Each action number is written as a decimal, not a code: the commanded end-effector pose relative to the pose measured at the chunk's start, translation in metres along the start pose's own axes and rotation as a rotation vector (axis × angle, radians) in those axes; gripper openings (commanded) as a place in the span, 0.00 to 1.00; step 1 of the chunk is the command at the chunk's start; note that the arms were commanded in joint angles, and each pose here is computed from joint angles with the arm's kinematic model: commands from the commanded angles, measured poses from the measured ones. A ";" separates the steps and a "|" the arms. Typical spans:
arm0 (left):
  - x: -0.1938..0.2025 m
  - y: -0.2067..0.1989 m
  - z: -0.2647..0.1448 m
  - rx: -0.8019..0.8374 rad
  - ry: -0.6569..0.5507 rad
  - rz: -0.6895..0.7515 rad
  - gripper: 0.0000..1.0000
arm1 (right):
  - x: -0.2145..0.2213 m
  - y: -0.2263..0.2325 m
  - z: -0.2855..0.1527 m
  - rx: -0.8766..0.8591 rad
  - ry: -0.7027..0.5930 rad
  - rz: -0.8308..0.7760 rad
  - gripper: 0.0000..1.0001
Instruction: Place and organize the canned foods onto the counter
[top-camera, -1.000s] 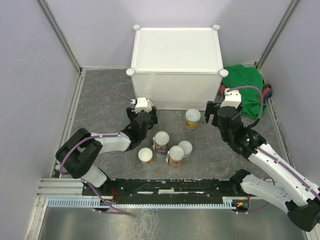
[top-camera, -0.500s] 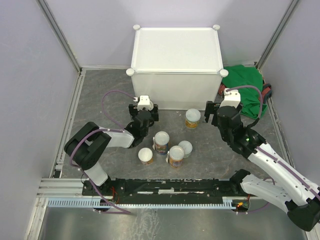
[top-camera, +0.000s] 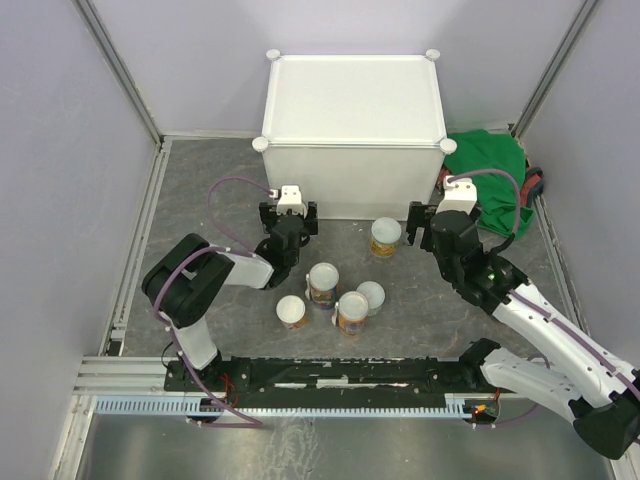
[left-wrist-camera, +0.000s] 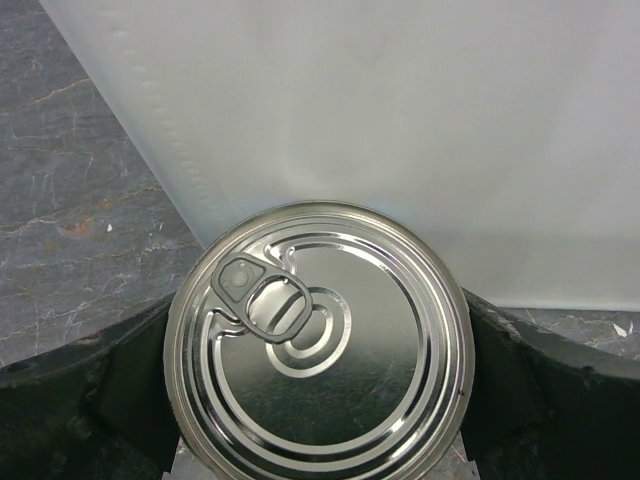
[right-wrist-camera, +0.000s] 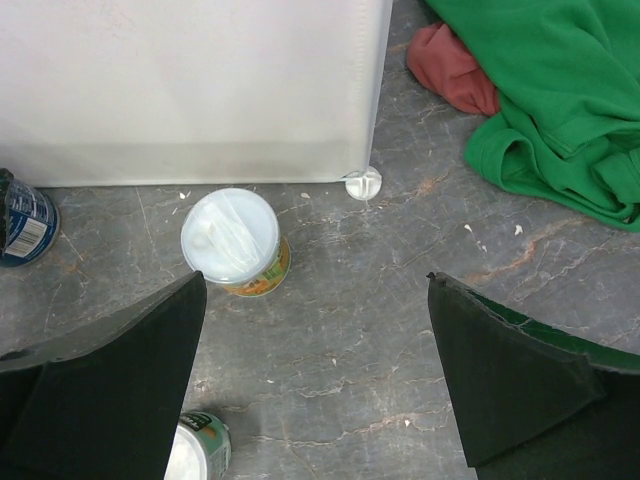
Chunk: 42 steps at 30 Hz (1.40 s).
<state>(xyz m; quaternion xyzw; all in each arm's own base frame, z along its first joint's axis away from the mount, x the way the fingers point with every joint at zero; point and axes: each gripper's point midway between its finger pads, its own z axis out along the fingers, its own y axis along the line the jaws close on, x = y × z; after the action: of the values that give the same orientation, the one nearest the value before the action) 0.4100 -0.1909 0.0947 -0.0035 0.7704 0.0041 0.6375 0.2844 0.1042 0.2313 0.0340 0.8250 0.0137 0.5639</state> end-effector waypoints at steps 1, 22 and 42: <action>-0.028 -0.002 0.008 -0.011 -0.091 -0.043 0.96 | -0.010 0.005 0.000 -0.021 -0.035 0.016 0.99; -0.047 0.016 -0.029 0.039 -0.127 -0.133 0.03 | -0.009 0.006 -0.003 -0.040 -0.037 0.020 1.00; -0.135 0.054 -0.097 0.046 -0.241 -0.230 0.03 | -0.006 0.002 -0.007 -0.039 -0.036 0.029 1.00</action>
<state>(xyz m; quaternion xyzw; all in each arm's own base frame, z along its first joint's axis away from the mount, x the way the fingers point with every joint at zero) 0.3379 -0.1387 0.1588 -0.0058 0.7573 -0.0245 0.6526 0.2807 0.1044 0.2282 0.0292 0.8249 0.0212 0.5641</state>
